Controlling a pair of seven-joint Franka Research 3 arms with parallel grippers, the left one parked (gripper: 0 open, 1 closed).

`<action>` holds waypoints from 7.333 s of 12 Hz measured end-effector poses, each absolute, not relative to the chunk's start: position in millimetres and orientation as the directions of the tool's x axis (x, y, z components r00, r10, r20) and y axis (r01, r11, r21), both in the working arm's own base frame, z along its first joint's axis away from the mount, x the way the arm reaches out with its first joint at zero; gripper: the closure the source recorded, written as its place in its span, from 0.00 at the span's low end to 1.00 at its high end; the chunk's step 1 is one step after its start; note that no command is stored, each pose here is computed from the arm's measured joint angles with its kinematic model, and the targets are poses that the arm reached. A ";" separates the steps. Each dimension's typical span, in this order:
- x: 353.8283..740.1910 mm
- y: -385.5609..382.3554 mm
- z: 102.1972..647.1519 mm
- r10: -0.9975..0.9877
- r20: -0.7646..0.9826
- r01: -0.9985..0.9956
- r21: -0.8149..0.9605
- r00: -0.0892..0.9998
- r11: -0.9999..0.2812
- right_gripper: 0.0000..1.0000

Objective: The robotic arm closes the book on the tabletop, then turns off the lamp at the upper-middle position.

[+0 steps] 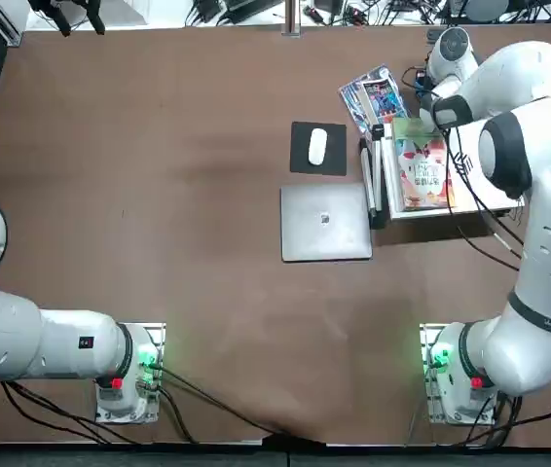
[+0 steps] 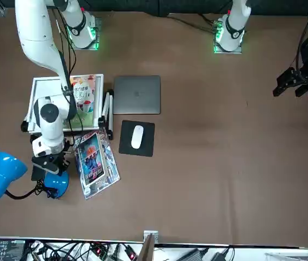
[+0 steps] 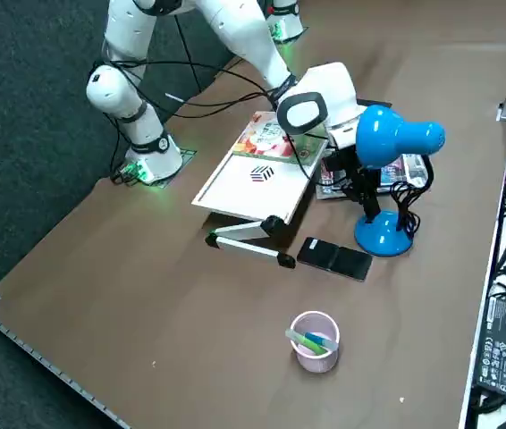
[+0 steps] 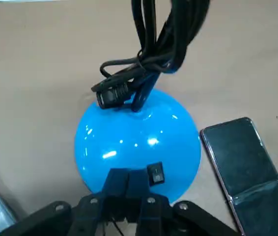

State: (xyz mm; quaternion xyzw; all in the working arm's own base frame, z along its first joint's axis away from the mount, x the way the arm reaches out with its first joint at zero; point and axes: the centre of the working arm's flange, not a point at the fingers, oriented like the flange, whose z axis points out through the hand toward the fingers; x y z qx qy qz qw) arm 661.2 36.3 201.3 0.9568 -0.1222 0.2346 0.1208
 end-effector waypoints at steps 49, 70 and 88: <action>640.5 37.9 192.7 -0.192 0.437 -0.289 0.166 0.878 -0.943 0.99; 610.9 160.7 397.2 -0.183 0.212 -0.236 0.258 0.960 -0.937 0.00; 549.0 5.2 595.7 -0.084 -0.038 -0.081 0.093 0.996 -0.992 0.00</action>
